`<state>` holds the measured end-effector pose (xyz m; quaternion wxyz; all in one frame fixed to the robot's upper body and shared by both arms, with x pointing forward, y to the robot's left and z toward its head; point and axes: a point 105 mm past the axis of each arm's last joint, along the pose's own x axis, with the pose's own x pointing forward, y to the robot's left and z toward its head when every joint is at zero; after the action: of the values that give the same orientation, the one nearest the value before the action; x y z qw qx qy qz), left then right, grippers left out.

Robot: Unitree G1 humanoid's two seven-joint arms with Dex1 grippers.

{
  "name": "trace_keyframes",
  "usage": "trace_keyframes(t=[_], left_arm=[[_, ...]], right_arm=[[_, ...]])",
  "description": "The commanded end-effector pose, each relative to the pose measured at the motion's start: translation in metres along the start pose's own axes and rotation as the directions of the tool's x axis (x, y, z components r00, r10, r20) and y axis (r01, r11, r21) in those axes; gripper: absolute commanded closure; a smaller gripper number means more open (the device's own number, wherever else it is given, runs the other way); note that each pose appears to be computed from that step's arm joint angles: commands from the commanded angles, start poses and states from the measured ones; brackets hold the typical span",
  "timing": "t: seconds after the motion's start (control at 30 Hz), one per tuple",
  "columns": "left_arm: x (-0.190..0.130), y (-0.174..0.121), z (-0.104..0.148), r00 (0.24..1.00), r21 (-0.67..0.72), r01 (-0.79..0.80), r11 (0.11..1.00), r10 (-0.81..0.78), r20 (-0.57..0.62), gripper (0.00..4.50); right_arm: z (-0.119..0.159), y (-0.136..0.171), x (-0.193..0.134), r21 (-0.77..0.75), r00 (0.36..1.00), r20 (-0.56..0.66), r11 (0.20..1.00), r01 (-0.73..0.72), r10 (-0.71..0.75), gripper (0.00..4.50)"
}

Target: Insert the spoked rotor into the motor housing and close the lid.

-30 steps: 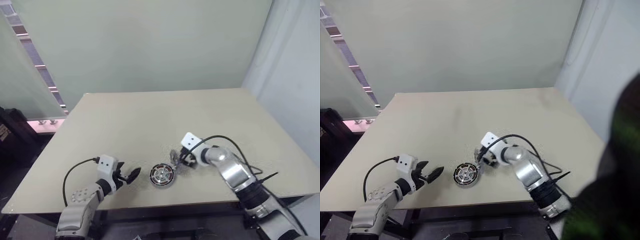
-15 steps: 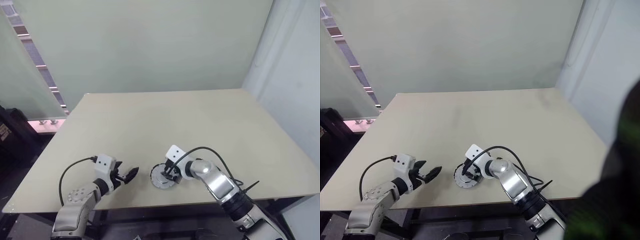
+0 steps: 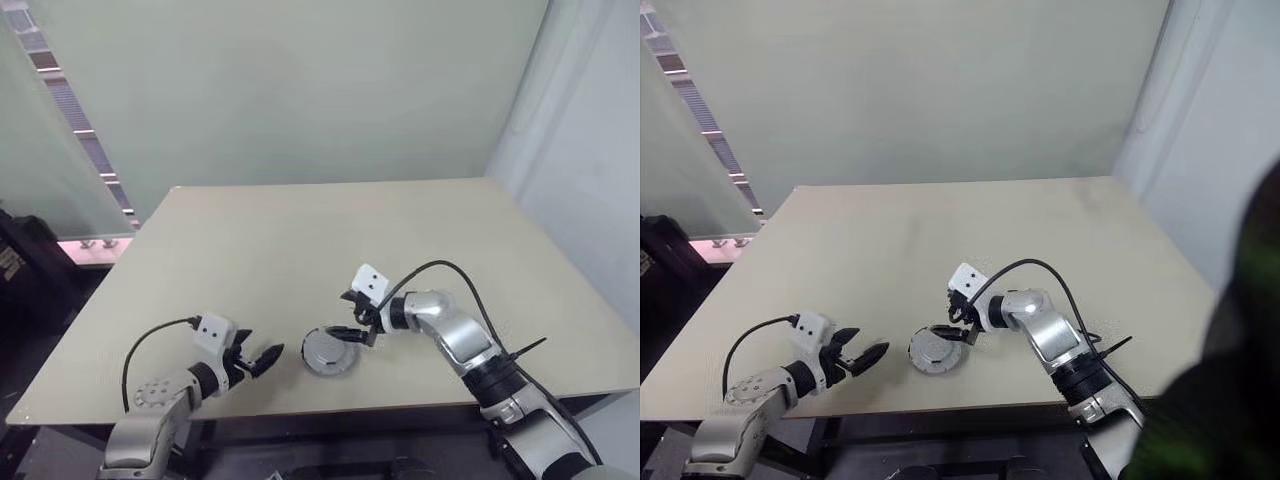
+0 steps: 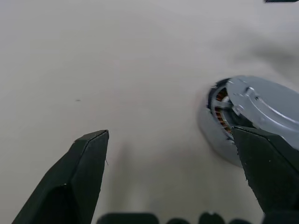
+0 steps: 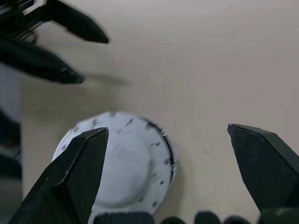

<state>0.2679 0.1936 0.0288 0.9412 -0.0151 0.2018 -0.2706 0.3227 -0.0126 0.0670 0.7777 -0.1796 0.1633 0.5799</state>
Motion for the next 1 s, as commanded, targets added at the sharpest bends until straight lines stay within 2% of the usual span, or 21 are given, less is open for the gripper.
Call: trace_keyframes(t=[0.03, 0.17, 0.3, 0.37, 0.83, 0.93, 1.0], left_arm=[[0.003, -0.017, 0.019, 0.995, 0.019, 0.080, 0.997, -0.081, 0.056, 0.93], [0.005, -0.025, 0.018, 0.990, 0.019, 0.134, 0.991, -0.135, 0.028, 2.38], [0.006, -0.026, 0.018, 0.987, 0.024, 0.160, 0.987, -0.161, 0.006, 3.88], [0.006, -0.025, 0.018, 0.986, 0.025, 0.164, 0.986, -0.164, 0.001, 4.46], [0.002, -0.019, 0.014, 0.990, 0.043, 0.140, 0.989, -0.139, -0.028, 4.46], [0.001, -0.017, 0.013, 0.991, 0.047, 0.130, 0.990, -0.129, -0.033, 4.50], [0.001, -0.016, 0.013, 0.991, 0.048, 0.129, 0.991, -0.127, -0.034, 4.50]], right_arm=[[0.008, 0.007, 0.000, -0.084, 0.997, -0.001, 0.993, -0.081, 0.081, 0.00], [-0.001, 0.018, 0.004, -0.140, 0.985, -0.035, 0.975, -0.175, 0.172, 0.00], [-0.006, 0.022, 0.009, -0.134, 0.977, -0.040, 0.967, -0.215, 0.211, 0.00], [-0.008, 0.021, 0.013, -0.136, 0.975, -0.045, 0.966, -0.221, 0.217, 0.00], [-0.013, 0.013, 0.031, -0.139, 0.972, -0.067, 0.963, -0.231, 0.223, 0.00], [-0.014, 0.011, 0.033, -0.114, 0.973, -0.073, 0.967, -0.228, 0.220, 0.59], [-0.014, 0.011, 0.034, -0.103, 0.972, -0.075, 0.968, -0.228, 0.221, 1.24]])
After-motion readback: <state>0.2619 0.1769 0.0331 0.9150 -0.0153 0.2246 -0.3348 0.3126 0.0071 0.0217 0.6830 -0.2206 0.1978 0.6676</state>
